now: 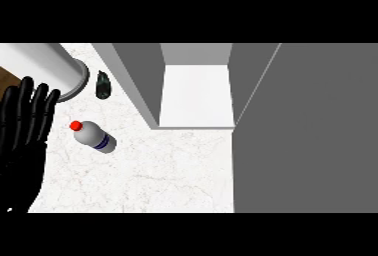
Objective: Pick up the bottled water, place it into the cabinet and close the cabinet
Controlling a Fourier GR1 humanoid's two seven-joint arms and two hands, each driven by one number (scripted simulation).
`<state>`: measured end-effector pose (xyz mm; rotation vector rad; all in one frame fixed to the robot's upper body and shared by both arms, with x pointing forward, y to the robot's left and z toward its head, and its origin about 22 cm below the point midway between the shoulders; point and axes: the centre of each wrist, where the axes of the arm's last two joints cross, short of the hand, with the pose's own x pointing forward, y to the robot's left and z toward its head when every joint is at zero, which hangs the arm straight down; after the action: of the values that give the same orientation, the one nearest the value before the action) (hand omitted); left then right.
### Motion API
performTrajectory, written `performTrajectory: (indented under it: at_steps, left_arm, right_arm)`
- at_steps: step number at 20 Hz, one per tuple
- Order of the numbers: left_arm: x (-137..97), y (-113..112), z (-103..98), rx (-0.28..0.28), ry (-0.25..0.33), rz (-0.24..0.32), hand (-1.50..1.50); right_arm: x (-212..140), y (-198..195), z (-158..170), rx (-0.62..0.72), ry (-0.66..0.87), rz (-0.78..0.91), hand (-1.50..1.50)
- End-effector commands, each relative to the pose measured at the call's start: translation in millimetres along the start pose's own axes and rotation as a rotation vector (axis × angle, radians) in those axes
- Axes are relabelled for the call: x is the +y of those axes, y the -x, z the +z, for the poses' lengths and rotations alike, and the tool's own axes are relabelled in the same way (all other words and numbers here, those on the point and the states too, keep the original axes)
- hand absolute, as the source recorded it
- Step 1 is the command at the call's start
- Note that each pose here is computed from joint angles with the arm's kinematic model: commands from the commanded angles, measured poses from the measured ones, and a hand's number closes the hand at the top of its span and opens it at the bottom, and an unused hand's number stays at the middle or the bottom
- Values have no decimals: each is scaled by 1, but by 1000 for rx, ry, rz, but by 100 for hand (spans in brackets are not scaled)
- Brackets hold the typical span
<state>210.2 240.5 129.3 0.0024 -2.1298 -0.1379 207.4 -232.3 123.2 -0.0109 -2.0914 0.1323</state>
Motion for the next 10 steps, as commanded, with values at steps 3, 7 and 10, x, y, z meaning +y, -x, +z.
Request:
performTrajectory:
  at_steps: [3, 7, 10]
  left_arm:
    - [4, 5, -34, 11, -66, -59, -150]
    - [-16, 42, 2, 327, -302, 146, -150]
    - [-19, 37, -5, 398, -373, 219, -150]
  right_arm:
    - [21, -10, 14, -22, 16, 23, -150]
    - [16, 4, 34, 174, 16, -233, -150]
    - [22, -2, 46, 245, 12, -326, -150]
